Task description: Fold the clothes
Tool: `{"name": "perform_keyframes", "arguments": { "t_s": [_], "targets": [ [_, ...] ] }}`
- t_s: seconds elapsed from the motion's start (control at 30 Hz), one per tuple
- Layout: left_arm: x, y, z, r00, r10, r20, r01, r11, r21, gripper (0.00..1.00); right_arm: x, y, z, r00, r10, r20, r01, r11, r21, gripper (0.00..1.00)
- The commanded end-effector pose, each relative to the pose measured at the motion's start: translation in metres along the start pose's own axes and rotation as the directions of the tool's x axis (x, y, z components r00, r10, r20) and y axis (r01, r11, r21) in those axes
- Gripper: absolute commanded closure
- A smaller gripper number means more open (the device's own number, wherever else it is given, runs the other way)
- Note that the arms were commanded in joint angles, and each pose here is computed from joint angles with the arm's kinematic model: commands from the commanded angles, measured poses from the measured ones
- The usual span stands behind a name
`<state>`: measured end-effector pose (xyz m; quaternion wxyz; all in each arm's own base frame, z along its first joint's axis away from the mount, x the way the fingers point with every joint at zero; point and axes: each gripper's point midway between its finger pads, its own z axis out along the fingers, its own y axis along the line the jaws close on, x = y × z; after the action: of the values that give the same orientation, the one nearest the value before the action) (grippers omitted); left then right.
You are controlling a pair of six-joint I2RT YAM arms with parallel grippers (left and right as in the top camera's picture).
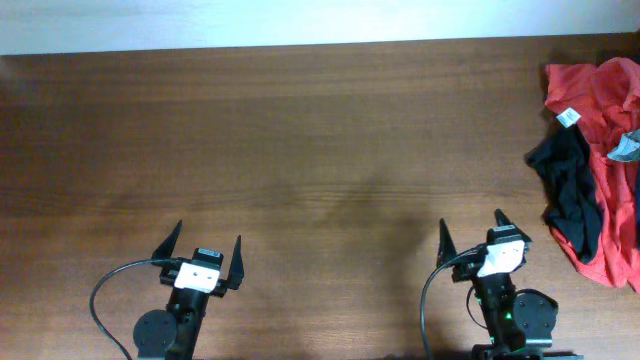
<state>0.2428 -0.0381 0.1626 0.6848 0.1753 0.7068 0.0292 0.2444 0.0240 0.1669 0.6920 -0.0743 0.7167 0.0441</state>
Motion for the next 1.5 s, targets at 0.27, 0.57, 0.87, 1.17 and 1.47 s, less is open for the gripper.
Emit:
{"name": "perform_keyframes", "arguments": {
  "t_s": [0.27,0.57,0.87,1.17,1.47],
  "targets": [
    [-0.014,-0.027,-0.003,0.997,0.005,0.079,-0.017,0.987,0.161,0.00,-0.010,0.052,-0.009,0.977,0.207,-0.054,-0.214,0.931,-0.296,0.01],
    [-0.064,-0.014,-0.011,0.984,0.028,0.177,-0.052,0.990,0.129,0.00,-0.046,0.027,-0.002,0.939,0.254,-0.233,-0.287,0.951,-0.119,0.01],
    [-0.109,0.014,0.024,0.993,-0.018,-0.113,0.037,0.985,0.171,0.00,-0.140,0.031,0.040,0.891,0.247,-0.381,-0.340,0.920,-0.198,0.02],
    [-0.161,0.041,0.083,0.932,-0.039,-0.359,0.125,0.968,0.220,0.00,-0.133,-0.039,0.055,0.712,0.486,-0.507,-0.425,0.873,0.240,0.01],
    [-0.129,0.044,0.106,0.878,-0.039,-0.478,0.149,0.969,0.195,0.00,-0.089,-0.225,0.024,0.472,0.823,-0.315,-0.335,0.498,0.800,0.01]
  ]
}}
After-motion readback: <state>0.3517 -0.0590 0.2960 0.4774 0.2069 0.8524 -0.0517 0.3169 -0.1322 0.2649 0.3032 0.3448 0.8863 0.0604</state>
